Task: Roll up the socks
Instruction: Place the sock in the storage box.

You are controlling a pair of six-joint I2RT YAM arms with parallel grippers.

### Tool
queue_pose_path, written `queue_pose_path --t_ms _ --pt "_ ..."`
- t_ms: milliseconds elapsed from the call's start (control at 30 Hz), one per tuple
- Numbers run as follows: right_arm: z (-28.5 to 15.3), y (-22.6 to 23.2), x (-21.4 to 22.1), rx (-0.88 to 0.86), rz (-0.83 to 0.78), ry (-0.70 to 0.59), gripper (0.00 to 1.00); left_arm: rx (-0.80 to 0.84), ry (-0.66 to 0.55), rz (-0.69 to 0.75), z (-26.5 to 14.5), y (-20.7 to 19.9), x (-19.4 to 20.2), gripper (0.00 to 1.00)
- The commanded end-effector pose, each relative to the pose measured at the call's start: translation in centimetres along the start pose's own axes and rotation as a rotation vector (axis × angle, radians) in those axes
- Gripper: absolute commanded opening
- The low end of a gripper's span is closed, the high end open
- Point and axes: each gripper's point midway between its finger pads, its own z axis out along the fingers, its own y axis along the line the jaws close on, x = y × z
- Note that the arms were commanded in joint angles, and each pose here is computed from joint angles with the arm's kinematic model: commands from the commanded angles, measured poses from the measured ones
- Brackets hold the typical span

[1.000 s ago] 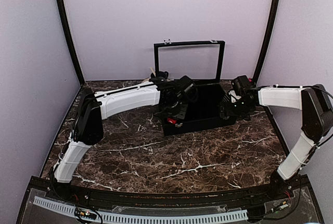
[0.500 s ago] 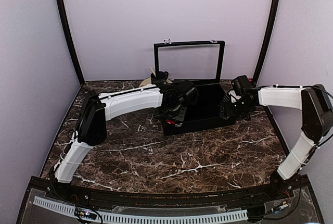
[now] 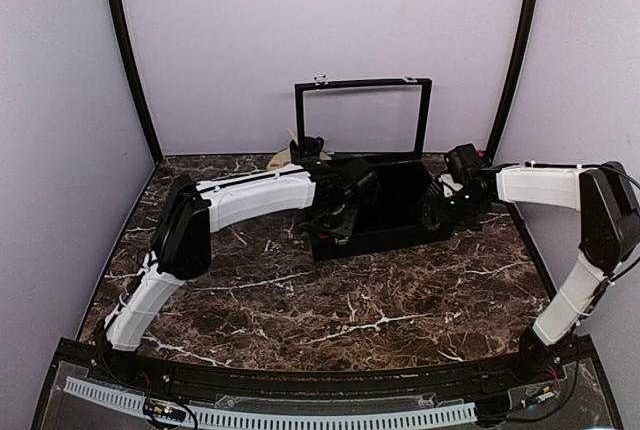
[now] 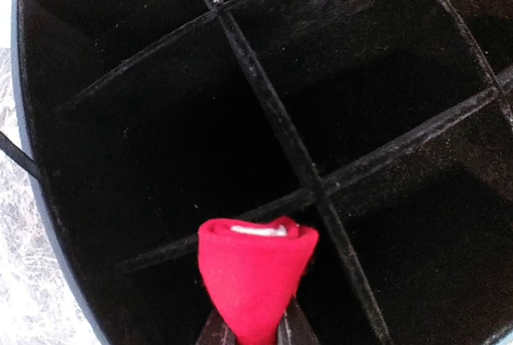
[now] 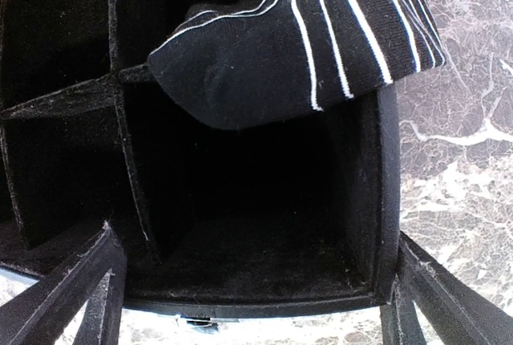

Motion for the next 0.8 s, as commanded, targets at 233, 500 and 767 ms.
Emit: queue_pose_path --t_ms 233,500,767 --pt "-0.3 4.3 1.3 -0.159 -0.095 0.060 1.00 0.057 0.141 -0.040 1.3 0.7 2.0 0.00" --pt "-0.2 4.3 1.3 -0.160 -0.095 0.059 1.00 0.097 0.204 -0.048 1.8 1.0 2.6 0.00" --pt "-0.2 4.2 1.2 -0.157 -0.099 0.060 1.00 0.139 0.244 -0.036 2.6 0.7 3.1 0.00"
